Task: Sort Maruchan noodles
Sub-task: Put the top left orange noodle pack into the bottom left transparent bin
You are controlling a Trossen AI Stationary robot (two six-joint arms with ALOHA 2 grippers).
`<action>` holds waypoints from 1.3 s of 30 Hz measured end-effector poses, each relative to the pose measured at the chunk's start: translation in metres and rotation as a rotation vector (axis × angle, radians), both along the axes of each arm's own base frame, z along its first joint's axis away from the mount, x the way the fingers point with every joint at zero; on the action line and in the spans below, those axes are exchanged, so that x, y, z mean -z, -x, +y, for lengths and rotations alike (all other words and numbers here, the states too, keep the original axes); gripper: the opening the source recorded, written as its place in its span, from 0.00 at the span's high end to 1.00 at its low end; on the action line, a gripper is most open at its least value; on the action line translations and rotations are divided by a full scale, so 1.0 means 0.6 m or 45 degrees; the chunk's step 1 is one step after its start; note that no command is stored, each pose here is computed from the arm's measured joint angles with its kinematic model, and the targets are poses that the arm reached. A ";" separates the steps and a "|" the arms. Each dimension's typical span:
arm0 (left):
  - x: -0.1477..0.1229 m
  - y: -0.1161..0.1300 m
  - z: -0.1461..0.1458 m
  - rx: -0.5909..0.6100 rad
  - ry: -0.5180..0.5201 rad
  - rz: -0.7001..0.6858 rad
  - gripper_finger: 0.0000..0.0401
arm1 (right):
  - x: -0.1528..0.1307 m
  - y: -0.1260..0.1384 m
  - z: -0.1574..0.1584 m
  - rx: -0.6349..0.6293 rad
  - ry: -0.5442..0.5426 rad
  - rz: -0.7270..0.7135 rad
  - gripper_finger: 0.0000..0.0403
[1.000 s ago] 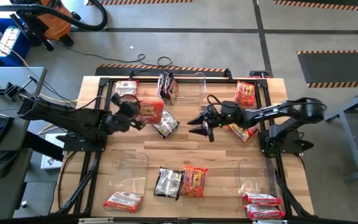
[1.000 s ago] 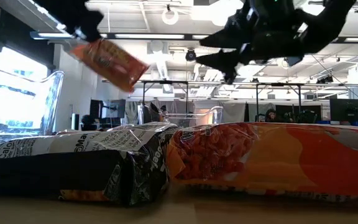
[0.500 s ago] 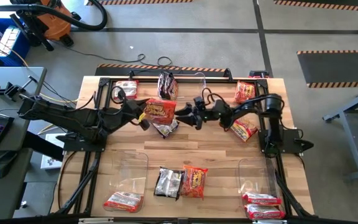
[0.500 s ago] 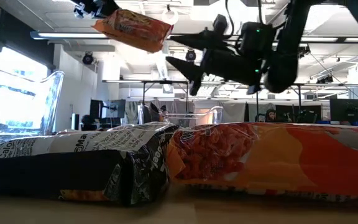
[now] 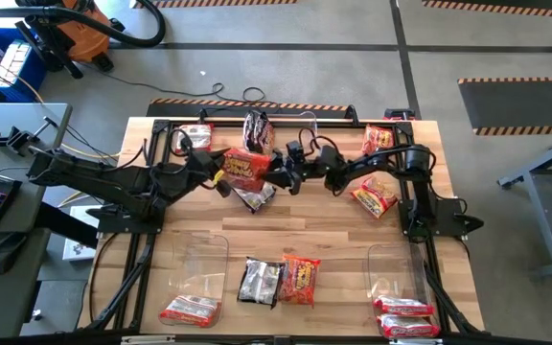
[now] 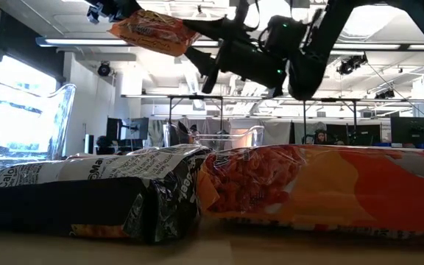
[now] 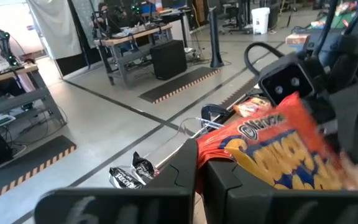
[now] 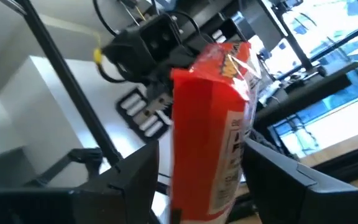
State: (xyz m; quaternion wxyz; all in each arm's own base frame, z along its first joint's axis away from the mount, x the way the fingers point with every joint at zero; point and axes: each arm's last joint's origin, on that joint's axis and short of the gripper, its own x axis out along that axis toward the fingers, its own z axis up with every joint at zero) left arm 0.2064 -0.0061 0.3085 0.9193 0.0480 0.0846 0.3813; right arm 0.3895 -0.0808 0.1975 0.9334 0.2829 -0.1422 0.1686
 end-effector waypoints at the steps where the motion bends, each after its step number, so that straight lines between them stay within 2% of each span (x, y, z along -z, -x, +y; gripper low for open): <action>1: -0.001 0.000 0.001 -0.005 0.002 -0.011 1.00 | -0.002 -0.006 0.001 0.013 0.013 0.016 0.46; 5: -0.005 0.000 0.003 -0.020 0.009 -0.047 1.00 | -0.007 -0.025 0.005 0.075 0.055 0.069 0.46; 10: -0.005 0.000 0.004 -0.048 0.022 -0.071 1.00 | -0.008 -0.026 0.007 0.104 0.099 0.060 0.48; 20: -0.009 0.000 0.003 -0.011 0.069 -0.135 1.00 | -0.009 -0.025 0.010 0.118 0.181 0.020 0.71; 24: -0.018 0.015 0.003 0.097 0.116 -0.163 0.97 | -0.010 -0.024 0.011 0.102 0.214 0.009 0.72; 29: -0.031 0.062 0.005 0.235 0.261 -0.226 0.92 | -0.013 -0.018 -0.005 0.024 0.254 0.017 0.72; 33: -0.027 0.101 0.010 0.285 0.386 -0.196 0.88 | -0.023 -0.010 -0.021 -0.052 0.321 0.100 0.72; 39: -0.039 0.126 0.016 0.344 0.482 -0.121 0.80 | -0.031 0.002 -0.016 -0.054 0.609 0.420 0.72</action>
